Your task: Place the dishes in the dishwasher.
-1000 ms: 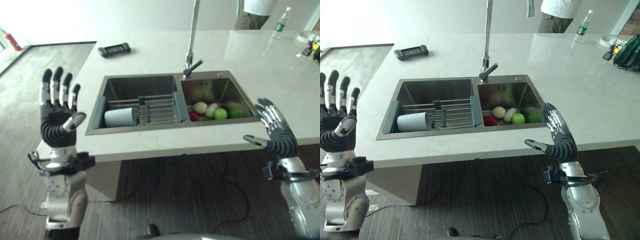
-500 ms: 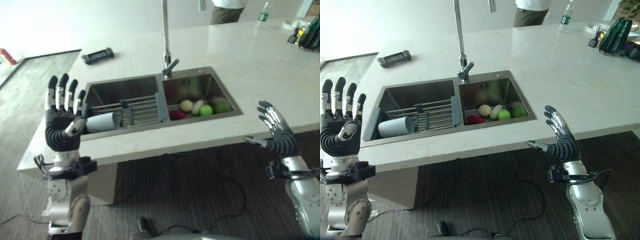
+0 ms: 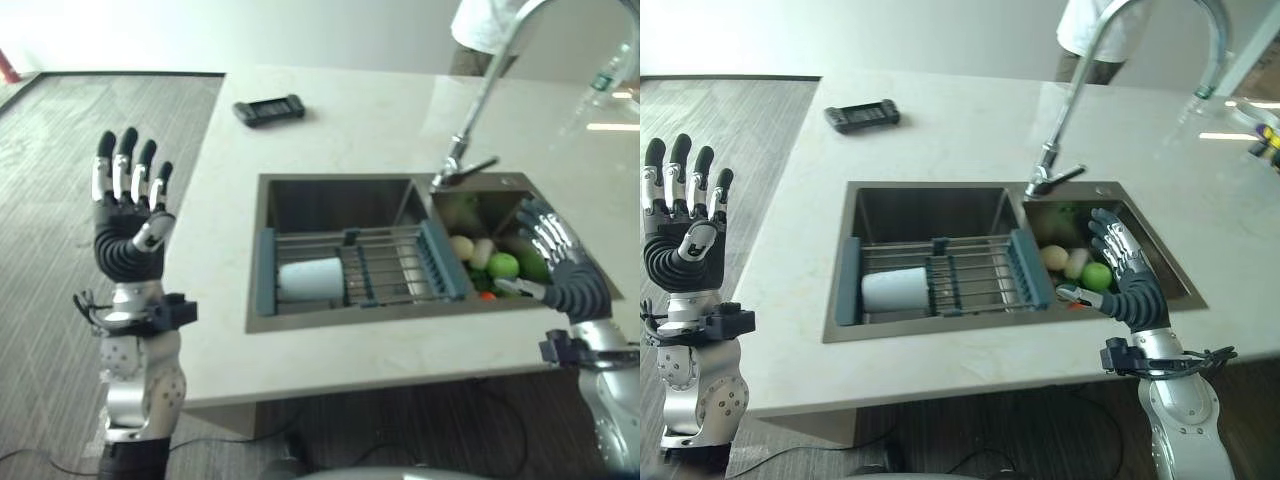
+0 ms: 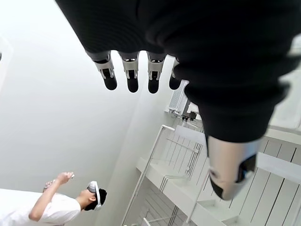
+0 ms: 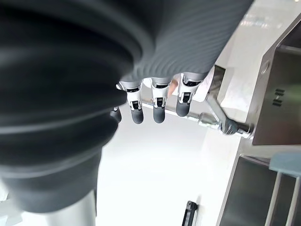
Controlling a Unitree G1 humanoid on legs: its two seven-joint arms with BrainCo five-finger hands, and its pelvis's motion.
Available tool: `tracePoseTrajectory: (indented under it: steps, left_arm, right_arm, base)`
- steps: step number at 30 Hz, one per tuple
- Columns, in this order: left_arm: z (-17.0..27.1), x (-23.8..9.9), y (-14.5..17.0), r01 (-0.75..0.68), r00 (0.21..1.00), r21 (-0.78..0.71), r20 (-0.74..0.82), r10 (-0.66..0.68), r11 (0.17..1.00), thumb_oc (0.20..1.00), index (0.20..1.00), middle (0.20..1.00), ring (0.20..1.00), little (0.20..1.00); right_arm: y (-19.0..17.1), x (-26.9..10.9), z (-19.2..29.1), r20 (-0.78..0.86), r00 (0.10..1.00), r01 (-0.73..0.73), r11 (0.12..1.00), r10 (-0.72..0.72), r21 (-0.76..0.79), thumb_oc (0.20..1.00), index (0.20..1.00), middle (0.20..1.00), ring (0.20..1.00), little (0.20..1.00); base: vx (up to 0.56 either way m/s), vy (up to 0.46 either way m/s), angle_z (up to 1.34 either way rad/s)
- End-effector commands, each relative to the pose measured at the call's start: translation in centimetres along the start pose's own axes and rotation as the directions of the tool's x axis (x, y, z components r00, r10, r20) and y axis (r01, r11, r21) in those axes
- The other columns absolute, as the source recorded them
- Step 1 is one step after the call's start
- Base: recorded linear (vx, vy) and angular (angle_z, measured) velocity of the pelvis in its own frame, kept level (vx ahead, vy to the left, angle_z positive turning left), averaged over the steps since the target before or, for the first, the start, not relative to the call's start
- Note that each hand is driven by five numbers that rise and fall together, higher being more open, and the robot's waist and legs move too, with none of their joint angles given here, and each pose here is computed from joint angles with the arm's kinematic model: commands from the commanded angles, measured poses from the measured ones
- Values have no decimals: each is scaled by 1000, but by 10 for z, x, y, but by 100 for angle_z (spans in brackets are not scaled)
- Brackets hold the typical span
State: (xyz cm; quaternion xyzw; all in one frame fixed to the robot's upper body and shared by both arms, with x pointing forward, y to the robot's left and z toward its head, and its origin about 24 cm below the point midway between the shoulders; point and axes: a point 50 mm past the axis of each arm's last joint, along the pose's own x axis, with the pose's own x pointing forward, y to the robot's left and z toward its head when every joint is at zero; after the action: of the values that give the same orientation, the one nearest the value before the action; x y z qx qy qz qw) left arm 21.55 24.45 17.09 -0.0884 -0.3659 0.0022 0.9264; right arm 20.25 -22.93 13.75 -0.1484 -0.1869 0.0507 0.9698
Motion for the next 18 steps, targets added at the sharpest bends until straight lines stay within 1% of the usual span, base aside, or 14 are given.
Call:
tracePoseTrajectory:
  steps: [1, 2, 3, 5, 6, 9, 11, 14, 18]
  left_arm:
    - [12, 11, -14, 103, 994, 60, 32, -105, 993, 1000, 1000, 1000, 1000, 1000]
    - [11, 12, -15, 112, 993, 71, 33, -115, 991, 1000, 1000, 1000, 1000, 1000]
    - [13, 15, -22, 153, 987, 114, 31, -157, 982, 1000, 1000, 1000, 1000, 1000]
    - [13, 13, -22, 158, 987, 117, 22, -162, 980, 1000, 1000, 1000, 1000, 1000]
    - [13, 10, -24, 163, 986, 97, 10, -164, 982, 1000, 1000, 1000, 1000, 1000]
    - [14, 9, -25, 168, 985, 84, 22, -171, 982, 1000, 1000, 1000, 1000, 1000]
    - [10, 8, -28, 209, 978, 89, -18, -208, 974, 1000, 1000, 1000, 1000, 1000]
    - [2, 5, -29, 267, 962, 180, -113, -249, 947, 1000, 1000, 1000, 1000, 1000]
    - [-3, 1, -24, 301, 950, 329, -186, -251, 895, 1000, 1000, 1000, 1000, 1000]
  right_arm:
    - [-15, 10, 8, 59, 996, 69, 996, -66, -49, 1000, 1000, 1000, 1000, 1000]
    - [-15, 10, 8, 64, 995, 74, 996, -70, -49, 1000, 1000, 1000, 1000, 1000]
    - [-14, 12, 11, 91, 992, 89, 995, -86, -34, 1000, 1000, 1000, 1000, 1000]
    - [-14, 11, 10, 92, 992, 90, 995, -87, -31, 1000, 1000, 1000, 1000, 1000]
    - [-12, 10, 9, 88, 991, 99, 995, -96, -28, 1000, 1000, 1000, 1000, 1000]
    - [-10, 12, 8, 84, 992, 97, 995, -95, -28, 1000, 1000, 1000, 1000, 1000]
    - [-8, 14, 9, 81, 993, 86, 996, -83, -34, 1000, 1000, 1000, 1000, 1000]
    - [-11, 15, 10, 70, 995, 67, 997, -64, -40, 1000, 1000, 1000, 1000, 1000]
    - [-14, 14, 12, 70, 996, 55, 997, -52, -46, 1000, 1000, 1000, 1000, 1000]
  base:
    - [55, -34, 8]
    - [72, -178, 20]
    - [55, -167, 17]
    - [101, -225, 43]
    - [124, -239, 56]
    - [74, -133, 3]
    - [84, -133, 7]
    - [56, -95, -6]
    - [30, -64, -4]
